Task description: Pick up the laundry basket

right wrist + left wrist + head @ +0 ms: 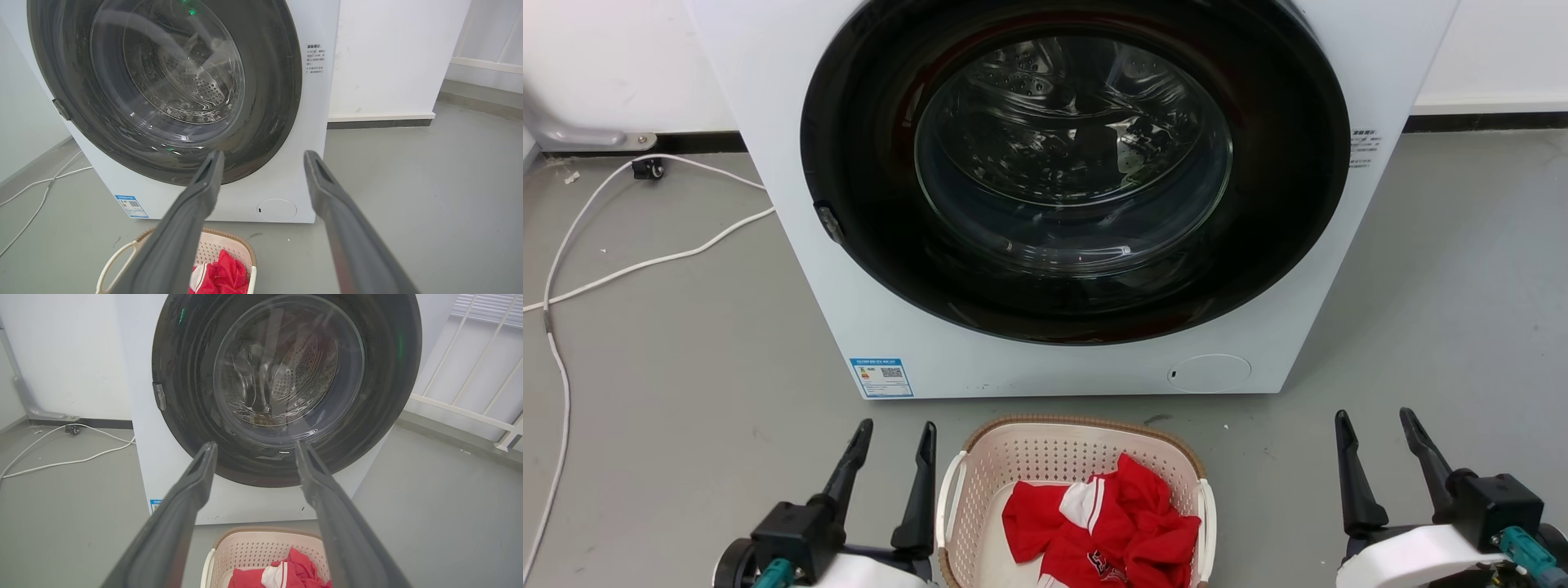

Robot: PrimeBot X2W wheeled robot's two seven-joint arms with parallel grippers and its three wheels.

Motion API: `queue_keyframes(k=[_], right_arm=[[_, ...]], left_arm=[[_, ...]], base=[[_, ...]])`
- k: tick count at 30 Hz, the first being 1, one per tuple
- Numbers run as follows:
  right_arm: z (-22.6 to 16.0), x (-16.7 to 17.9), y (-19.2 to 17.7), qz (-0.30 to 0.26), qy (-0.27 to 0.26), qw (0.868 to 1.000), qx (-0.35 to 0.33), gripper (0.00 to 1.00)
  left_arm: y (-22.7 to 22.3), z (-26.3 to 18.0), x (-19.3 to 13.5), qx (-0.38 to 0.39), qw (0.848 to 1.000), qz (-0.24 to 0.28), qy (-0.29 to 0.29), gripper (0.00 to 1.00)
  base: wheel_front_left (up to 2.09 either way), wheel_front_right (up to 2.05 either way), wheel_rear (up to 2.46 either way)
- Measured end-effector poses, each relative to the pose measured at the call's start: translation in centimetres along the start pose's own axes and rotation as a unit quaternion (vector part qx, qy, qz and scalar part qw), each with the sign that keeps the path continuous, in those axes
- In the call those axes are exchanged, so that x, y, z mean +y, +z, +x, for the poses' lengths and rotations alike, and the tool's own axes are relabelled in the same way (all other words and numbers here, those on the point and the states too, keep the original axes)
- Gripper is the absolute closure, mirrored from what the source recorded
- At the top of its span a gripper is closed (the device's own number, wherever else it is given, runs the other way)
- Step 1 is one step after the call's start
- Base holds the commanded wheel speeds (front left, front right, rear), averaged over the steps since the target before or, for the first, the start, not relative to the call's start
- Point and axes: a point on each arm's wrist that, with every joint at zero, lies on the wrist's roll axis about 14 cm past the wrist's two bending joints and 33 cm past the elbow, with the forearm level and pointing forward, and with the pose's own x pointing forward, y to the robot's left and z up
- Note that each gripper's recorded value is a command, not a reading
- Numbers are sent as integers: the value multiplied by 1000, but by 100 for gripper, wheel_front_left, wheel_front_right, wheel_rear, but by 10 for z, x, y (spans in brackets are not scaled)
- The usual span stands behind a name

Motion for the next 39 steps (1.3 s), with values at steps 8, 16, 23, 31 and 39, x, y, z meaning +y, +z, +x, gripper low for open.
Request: queue_keyframes(k=[8, 16, 23, 31, 39], right_arm=[[-2, 2, -5, -30, 8, 999, 6, 0], [-2, 4, -5, -51, 13, 999, 2, 0], [-6, -3, -7, 1, -5, 1000, -1, 0], [-10, -2, -13, -9, -3, 1000, 6, 0], [-10, -2, -12, -20, -1, 1000, 4, 0]], left_arm=[[-14, -5, -4, 21, 999, 38, -11, 0], [-8, -4, -10, 8, 998, 62, -21, 0], [-14, -8, -8, 13, 998, 63, -18, 0], [-15, -9, -8, 12, 997, 70, -21, 0], [-25, -12, -9, 27, 997, 62, -25, 0]], base=[[0, 0, 0], [0, 0, 0], [0, 0, 0], [0, 0, 0], [0, 0, 0]])
